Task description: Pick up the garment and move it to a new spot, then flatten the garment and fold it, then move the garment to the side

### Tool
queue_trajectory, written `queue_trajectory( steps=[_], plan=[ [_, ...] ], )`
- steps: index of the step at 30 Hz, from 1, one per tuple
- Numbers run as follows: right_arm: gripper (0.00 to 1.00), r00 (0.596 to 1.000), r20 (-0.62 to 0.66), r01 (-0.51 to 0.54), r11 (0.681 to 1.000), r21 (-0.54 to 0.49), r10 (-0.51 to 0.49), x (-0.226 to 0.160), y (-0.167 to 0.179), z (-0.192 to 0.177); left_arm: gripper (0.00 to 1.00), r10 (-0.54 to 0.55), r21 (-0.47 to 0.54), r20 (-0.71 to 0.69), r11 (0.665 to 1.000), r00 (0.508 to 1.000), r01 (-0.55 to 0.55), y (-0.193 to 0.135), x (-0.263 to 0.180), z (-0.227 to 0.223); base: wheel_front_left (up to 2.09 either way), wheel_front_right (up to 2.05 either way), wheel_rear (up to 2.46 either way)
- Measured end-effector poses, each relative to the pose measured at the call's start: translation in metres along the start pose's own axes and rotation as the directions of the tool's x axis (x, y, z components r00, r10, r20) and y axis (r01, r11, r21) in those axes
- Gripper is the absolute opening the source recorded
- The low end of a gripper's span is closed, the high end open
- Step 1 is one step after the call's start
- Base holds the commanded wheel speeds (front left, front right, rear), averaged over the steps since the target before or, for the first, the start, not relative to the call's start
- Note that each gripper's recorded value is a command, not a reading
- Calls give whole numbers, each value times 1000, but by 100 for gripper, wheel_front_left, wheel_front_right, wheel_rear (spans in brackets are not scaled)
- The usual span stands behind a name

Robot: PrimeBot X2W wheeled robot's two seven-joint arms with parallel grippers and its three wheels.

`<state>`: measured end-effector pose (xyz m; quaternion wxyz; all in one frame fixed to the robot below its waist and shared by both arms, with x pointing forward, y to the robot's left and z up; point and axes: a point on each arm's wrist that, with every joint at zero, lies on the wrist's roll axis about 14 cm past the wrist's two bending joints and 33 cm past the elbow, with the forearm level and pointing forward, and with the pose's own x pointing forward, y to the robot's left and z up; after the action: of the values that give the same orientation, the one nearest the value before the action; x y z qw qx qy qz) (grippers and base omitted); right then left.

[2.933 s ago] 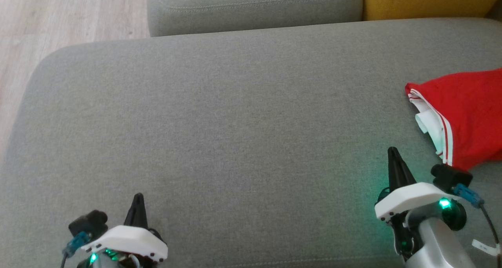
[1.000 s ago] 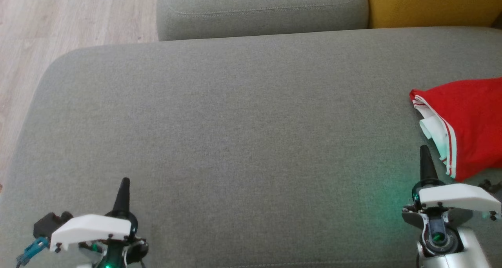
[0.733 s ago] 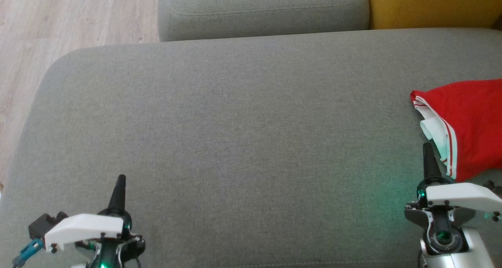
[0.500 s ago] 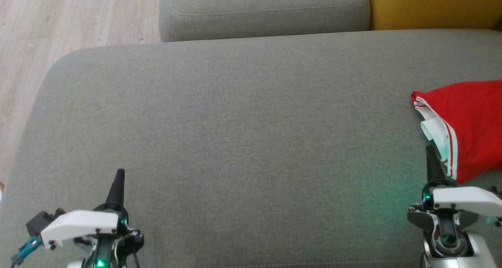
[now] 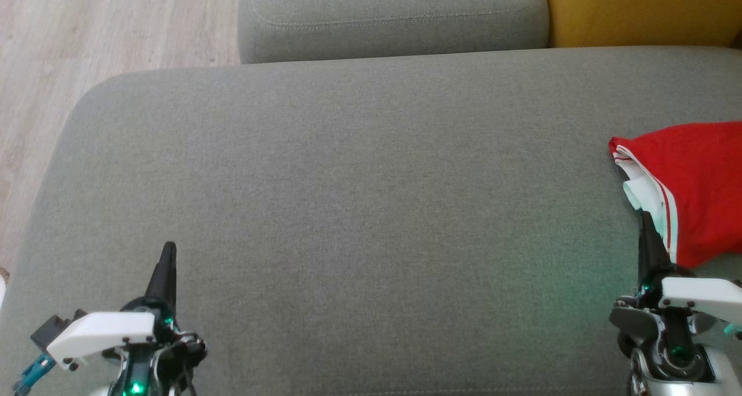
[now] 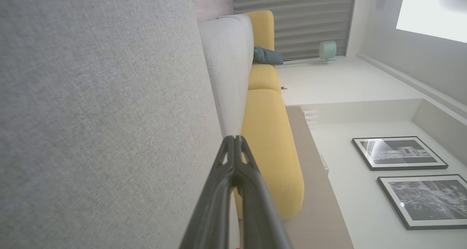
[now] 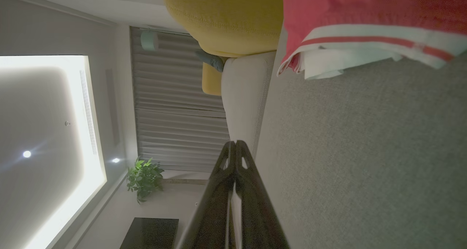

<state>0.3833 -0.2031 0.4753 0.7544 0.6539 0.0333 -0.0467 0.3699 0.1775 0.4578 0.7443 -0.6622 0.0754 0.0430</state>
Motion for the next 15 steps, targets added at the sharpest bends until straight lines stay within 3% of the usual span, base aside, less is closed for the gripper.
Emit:
queue_trajectory(
  steps=[15],
  plan=[
    [0,999,6,-35,989,147,34,-5,7,5,0,-56,-132,19,990,998,58,-12,-1,10,0,0,0]
  ],
)
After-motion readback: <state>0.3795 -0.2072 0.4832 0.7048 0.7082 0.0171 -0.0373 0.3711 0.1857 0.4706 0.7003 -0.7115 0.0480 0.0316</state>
